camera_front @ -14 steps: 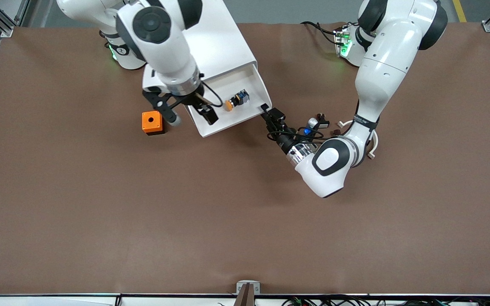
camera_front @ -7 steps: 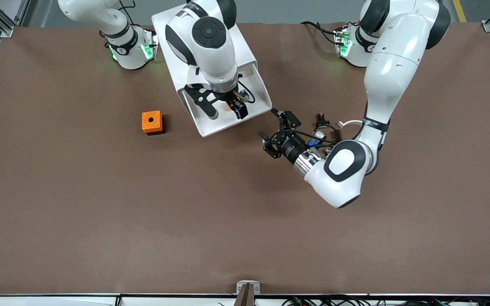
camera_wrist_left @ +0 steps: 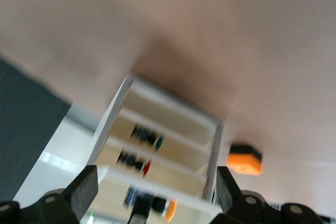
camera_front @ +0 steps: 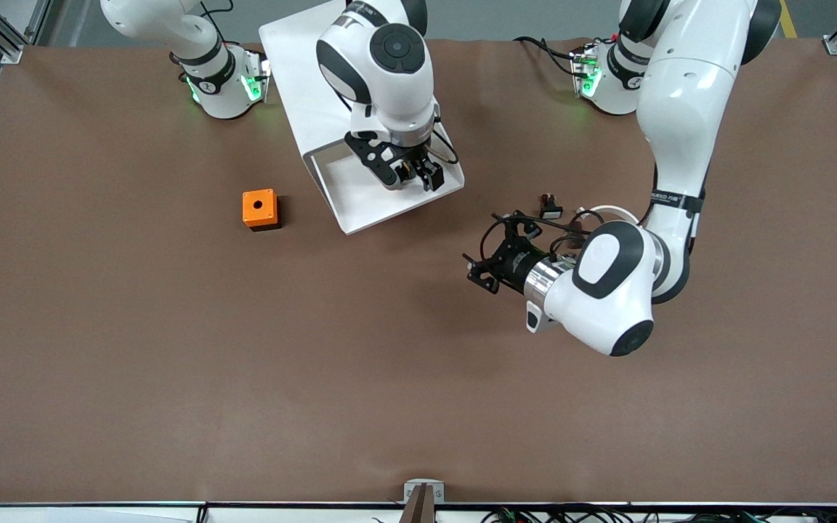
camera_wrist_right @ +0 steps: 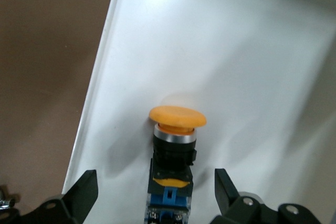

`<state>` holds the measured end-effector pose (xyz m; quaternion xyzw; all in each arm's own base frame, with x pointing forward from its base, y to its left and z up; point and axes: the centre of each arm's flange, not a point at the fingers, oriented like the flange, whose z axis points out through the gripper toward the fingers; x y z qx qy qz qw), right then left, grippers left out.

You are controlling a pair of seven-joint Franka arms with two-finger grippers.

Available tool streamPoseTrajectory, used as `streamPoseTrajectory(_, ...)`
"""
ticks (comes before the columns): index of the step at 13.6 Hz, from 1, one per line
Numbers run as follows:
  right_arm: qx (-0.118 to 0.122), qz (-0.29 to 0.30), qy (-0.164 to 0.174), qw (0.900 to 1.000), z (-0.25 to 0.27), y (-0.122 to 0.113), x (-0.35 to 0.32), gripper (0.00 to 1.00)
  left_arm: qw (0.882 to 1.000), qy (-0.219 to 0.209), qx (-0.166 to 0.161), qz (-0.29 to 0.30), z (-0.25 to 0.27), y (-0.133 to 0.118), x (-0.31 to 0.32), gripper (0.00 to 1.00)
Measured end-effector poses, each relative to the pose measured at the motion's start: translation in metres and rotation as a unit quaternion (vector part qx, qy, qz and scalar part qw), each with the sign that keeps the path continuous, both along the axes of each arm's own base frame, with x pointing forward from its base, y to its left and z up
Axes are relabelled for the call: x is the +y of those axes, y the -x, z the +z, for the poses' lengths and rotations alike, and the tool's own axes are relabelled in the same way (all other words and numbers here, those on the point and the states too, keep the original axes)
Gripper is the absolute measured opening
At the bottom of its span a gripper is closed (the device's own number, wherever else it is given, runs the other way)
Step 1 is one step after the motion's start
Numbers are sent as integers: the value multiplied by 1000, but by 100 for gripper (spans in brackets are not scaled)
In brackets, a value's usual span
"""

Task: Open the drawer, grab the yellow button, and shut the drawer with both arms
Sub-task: 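Grasp and lift the yellow button with the right gripper while the left gripper releases, then carry the yellow button with the right gripper past the orange box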

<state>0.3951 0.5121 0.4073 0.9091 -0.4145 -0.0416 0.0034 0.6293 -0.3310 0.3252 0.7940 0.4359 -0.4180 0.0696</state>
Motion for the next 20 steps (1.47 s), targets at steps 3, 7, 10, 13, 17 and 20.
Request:
streamPoseTrajectory(3,0,1,0,1000,0,1,1,61,997,-30,-72,-16,8,-13,13,99)
streamPoseTrajectory(7,1,8,1,1000,0,5,4,34,991,-56,-121,-16,7,-27,28,99)
streamPoseTrajectory(10,17,48,21,998,7,-1,-6,34,990,-59,-130,-6,8,-33,37,99)
streamPoseTrajectory(13,34,101,27,994,44,-54,-57,34,989,-58,-135,-1,11,-36,42,100)
streamPoseTrajectory(17,29,183,-1,983,83,-147,-187,34,988,-61,-139,-5,15,-35,40,100)
streamPoseTrajectory(20,25,244,-15,969,74,-198,-299,34,988,-64,-141,-12,15,-32,34,100)
